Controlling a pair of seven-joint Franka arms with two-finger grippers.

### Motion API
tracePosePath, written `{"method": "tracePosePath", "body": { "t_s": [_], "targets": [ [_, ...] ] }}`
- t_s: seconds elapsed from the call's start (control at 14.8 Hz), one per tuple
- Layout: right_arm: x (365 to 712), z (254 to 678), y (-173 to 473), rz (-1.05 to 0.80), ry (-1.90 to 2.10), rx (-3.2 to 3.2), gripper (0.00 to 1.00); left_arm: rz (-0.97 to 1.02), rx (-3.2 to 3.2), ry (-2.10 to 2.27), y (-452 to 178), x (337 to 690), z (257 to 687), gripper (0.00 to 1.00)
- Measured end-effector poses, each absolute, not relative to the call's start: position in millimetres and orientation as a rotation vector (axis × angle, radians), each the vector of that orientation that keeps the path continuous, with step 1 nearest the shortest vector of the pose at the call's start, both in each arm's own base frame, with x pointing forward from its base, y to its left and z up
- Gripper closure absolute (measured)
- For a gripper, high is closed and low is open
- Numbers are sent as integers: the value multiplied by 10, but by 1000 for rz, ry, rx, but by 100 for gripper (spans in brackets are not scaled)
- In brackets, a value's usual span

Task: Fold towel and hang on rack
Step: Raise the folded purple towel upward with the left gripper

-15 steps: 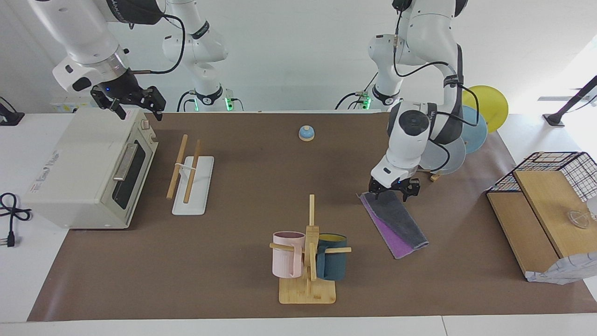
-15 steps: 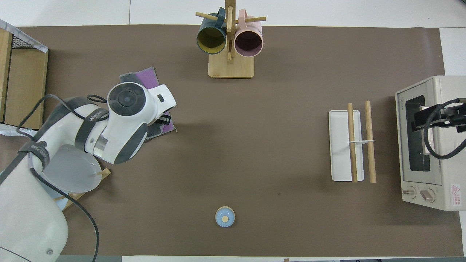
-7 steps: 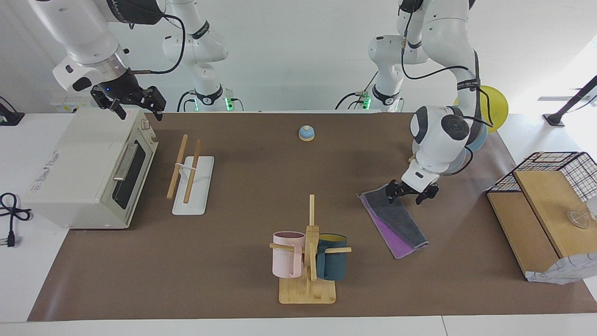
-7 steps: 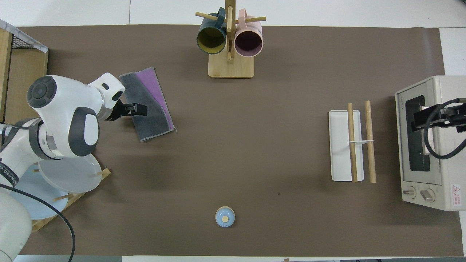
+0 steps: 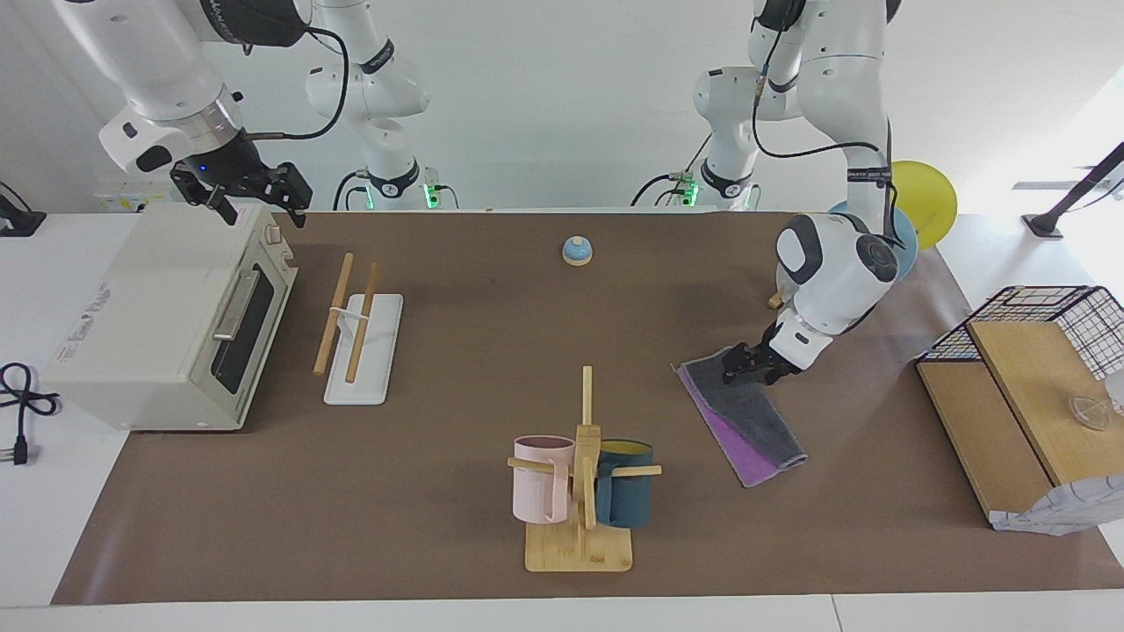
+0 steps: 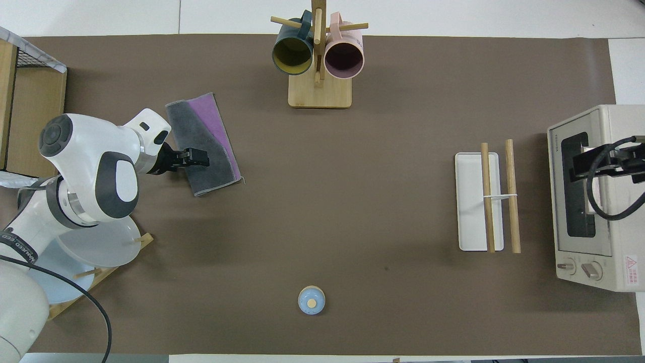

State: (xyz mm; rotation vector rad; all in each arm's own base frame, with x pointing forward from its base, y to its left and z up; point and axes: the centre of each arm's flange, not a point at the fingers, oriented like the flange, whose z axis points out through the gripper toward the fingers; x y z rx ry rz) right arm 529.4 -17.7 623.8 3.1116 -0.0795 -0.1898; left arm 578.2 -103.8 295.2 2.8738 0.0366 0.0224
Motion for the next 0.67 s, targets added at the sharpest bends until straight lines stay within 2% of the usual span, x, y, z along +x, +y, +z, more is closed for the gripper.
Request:
{"method": "tracePosePath", "body": {
  "t_s": [0.13, 0.27, 0.34, 0.4, 0.47, 0.54, 0.67],
  "targets": [
    [5294, 6238, -177, -190, -80, 3112, 0, 18, 2871, 40, -1045, 5779, 2934, 4],
    [5294, 6238, -177, -190, -80, 3112, 0, 16, 2871, 41, -1044, 5778, 2926, 15],
    [5294, 6238, -177, -190, -80, 3112, 0, 16, 2871, 41, -1043, 5778, 2925, 15],
    [5294, 6238, -177, -190, -80, 3112, 0, 16, 2871, 42, -1038, 5779, 2926, 21],
    [5294, 6238, -177, -190, -80, 3112, 0, 17, 2872, 43, -1028, 5781, 2926, 35],
    [5294, 6238, -177, -190, -80, 3112, 0, 17, 2872, 40, -1020, 5780, 2923, 43],
    [5294, 6238, -177, -190, -80, 3112, 0, 14, 2873, 32, -1006, 5773, 2910, 45]
  ]
}}
